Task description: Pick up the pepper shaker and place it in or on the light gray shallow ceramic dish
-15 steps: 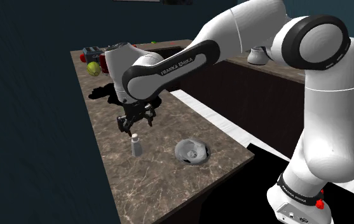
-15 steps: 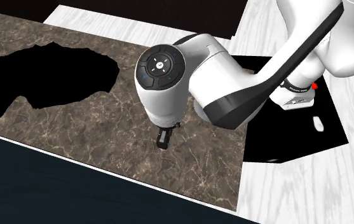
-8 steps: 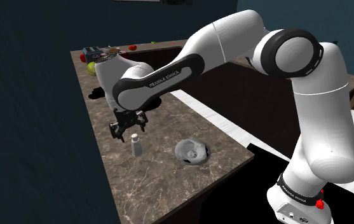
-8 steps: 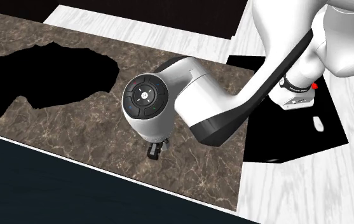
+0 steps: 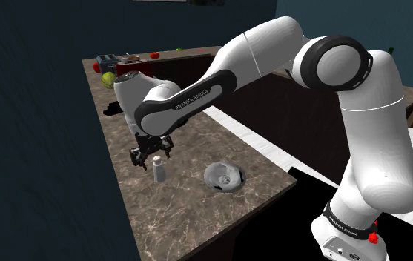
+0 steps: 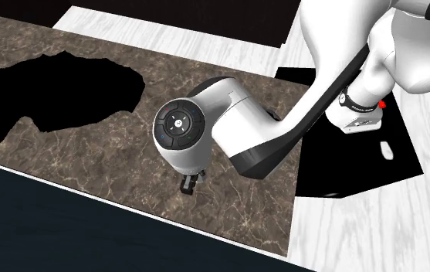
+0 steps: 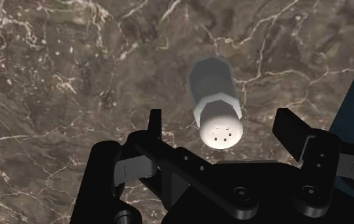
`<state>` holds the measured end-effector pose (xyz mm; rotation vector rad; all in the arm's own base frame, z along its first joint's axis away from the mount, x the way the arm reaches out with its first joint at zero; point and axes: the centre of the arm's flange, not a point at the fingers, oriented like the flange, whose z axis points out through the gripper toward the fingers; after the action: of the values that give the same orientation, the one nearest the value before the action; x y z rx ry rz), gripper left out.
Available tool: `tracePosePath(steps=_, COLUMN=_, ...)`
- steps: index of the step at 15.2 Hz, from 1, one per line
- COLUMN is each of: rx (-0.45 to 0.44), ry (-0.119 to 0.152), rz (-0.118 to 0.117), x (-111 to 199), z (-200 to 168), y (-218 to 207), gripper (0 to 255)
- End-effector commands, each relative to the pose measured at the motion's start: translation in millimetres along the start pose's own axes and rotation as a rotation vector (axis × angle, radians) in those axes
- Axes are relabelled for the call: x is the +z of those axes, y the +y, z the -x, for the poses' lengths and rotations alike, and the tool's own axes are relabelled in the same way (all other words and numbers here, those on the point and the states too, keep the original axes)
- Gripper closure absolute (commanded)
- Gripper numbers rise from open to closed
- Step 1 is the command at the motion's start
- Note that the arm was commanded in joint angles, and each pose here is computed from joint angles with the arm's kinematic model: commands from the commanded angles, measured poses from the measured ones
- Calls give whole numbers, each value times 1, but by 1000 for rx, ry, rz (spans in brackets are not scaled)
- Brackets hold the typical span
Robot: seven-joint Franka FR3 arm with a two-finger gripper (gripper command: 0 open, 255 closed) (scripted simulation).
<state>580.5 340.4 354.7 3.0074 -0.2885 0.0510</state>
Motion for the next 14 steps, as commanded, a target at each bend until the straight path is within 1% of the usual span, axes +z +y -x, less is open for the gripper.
tracePosePath(steps=1, rx=0, ry=0, rz=0, x=0, z=0, y=0, gripper=0)
tracePosePath(steps=3, rx=0, ry=0, rz=0, x=0, z=0, y=0, gripper=0)
tracePosePath(steps=4, rx=0, ry=0, rz=0, x=0, z=0, y=0, gripper=255)
tracePosePath(steps=13, rx=0, ry=0, rz=0, x=0, z=0, y=0, gripper=255)
tracePosePath(steps=14, rx=0, ry=0, rz=0, x=-5, z=0, y=1, gripper=255)
